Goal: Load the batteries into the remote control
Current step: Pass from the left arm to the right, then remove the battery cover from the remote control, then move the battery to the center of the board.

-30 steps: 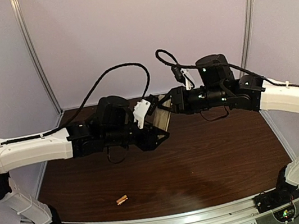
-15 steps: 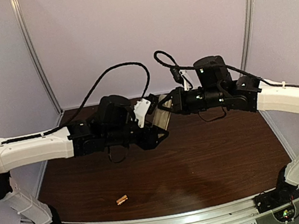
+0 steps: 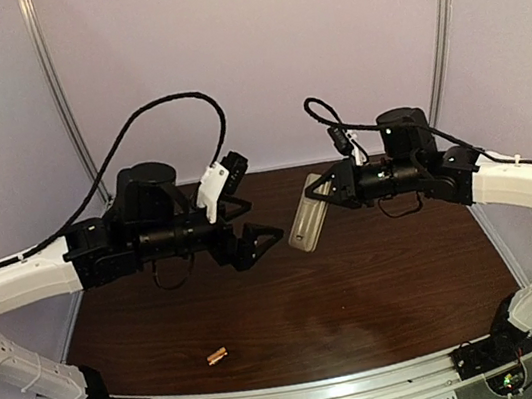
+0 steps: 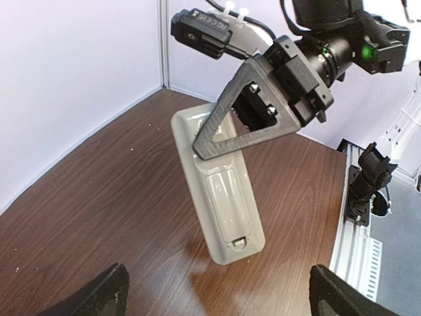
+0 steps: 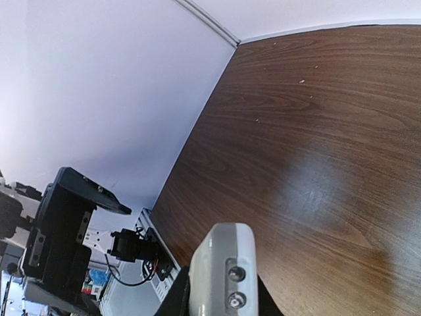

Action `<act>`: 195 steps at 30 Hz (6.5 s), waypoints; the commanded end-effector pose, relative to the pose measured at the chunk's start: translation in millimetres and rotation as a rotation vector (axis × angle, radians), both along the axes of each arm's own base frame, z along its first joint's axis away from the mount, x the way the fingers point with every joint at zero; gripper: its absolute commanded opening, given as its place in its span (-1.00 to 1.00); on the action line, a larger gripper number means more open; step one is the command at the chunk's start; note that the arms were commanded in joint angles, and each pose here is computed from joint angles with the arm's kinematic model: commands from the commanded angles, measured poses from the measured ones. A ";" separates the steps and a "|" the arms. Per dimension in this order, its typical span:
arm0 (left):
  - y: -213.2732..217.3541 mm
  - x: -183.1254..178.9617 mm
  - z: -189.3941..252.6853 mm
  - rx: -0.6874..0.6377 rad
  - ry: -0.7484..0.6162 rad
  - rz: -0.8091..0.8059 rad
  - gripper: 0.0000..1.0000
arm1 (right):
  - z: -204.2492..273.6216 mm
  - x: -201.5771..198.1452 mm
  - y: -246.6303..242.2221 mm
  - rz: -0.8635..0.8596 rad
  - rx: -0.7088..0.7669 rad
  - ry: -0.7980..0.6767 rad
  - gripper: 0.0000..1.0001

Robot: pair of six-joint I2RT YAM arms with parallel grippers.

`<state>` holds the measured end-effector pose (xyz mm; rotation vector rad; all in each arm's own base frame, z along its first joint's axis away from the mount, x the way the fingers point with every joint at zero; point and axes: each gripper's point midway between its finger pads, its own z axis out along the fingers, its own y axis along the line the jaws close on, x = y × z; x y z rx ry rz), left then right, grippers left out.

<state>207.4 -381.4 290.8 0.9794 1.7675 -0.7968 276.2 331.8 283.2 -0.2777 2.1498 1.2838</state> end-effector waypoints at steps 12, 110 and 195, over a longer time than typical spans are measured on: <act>14.1 -67.8 -9.1 0.144 -0.526 -0.328 0.41 | -10.8 -53.1 19.6 0.319 0.132 0.159 -1.00; -31.3 -50.6 -79.0 0.561 -0.730 -0.308 -0.16 | -56.2 -41.7 16.5 0.248 0.112 0.315 -1.00; 145.1 -34.6 -296.7 0.862 0.597 0.284 -0.52 | -105.7 -13.5 -53.0 0.071 0.037 0.257 -1.00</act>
